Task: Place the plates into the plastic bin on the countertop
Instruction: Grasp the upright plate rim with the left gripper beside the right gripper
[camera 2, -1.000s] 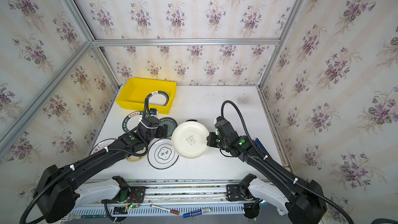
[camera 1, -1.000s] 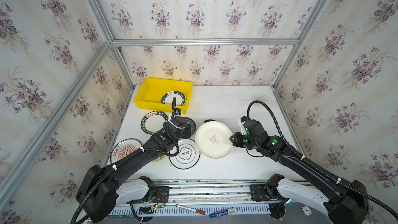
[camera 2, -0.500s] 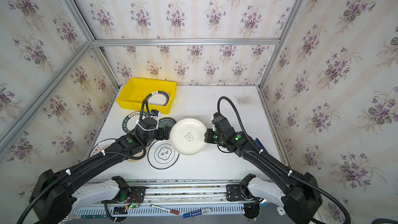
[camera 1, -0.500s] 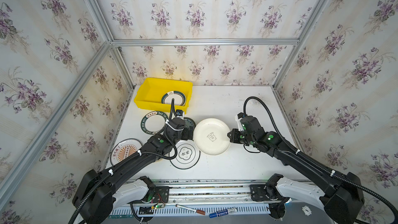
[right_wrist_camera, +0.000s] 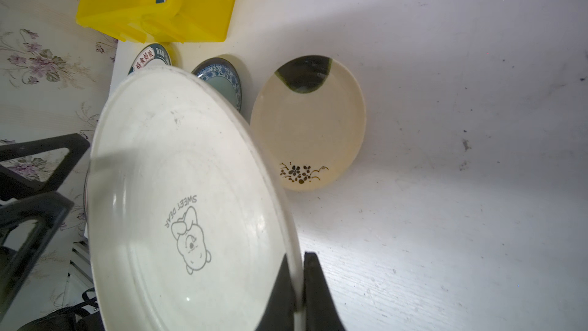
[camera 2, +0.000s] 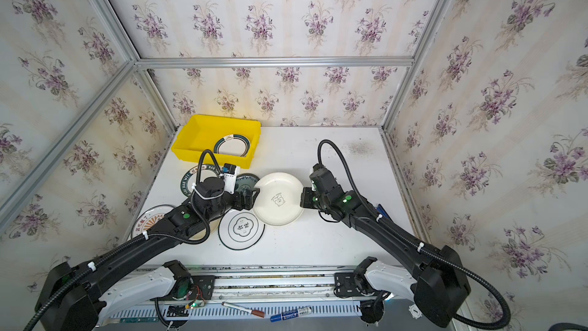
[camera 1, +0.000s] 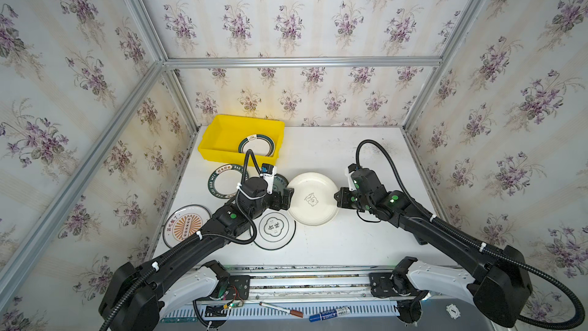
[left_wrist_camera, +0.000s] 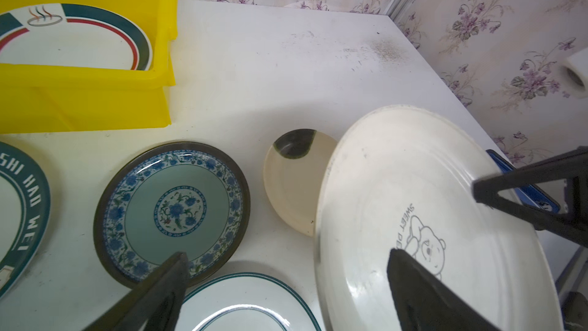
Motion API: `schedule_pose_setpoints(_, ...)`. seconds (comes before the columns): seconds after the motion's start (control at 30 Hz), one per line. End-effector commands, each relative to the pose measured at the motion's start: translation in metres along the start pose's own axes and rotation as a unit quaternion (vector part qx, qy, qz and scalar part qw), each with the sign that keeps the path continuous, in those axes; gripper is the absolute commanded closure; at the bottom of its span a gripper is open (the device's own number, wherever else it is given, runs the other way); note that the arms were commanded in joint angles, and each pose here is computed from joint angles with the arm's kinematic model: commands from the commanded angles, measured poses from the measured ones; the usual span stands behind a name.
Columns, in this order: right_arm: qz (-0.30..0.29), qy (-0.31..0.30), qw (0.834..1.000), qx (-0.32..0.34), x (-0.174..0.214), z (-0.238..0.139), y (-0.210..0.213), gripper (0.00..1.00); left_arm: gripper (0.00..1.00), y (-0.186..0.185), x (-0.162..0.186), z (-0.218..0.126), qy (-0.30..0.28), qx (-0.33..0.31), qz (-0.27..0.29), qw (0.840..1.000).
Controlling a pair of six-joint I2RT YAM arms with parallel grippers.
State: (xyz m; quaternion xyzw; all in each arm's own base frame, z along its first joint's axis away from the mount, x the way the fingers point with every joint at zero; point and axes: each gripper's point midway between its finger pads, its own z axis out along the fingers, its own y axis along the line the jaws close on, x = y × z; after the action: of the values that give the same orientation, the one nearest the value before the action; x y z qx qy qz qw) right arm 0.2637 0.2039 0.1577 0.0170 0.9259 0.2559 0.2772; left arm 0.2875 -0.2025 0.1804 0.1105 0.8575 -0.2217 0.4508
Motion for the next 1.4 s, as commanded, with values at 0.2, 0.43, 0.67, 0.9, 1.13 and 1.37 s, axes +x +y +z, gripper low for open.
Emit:
schedule_pose_setpoints(0.2,0.001,-0.03,0.998,-0.05,-0.018,0.0,0.023,1.0,0.17,-0.021,-0.005,0.005,-0.004,0.06,-0.01,0.998)
schedule_pose_setpoints(0.43,0.0,-0.035,0.998,-0.055,-0.018,-0.001,0.024,1.0,0.44,-0.025,-0.006,0.003,-0.009,0.071,-0.009,0.997)
schedule_pose_setpoints(0.67,0.005,-0.043,0.996,-0.079,-0.015,0.0,0.028,1.0,0.68,-0.028,-0.004,0.005,-0.007,0.081,-0.018,0.997)
schedule_pose_setpoints(0.9,-0.003,-0.055,0.994,-0.089,-0.013,-0.007,0.028,1.0,0.83,-0.03,0.0,0.012,0.007,0.084,-0.023,0.996)
schedule_pose_setpoints(1.13,-0.013,-0.054,0.994,-0.09,-0.01,-0.007,0.026,1.0,0.93,-0.028,0.003,0.017,0.014,0.077,-0.025,0.997)
schedule_pose_setpoints(1.37,-0.01,-0.063,0.994,-0.089,-0.007,-0.005,0.021,0.83,1.0,-0.021,0.006,0.02,0.012,0.06,-0.027,0.998)
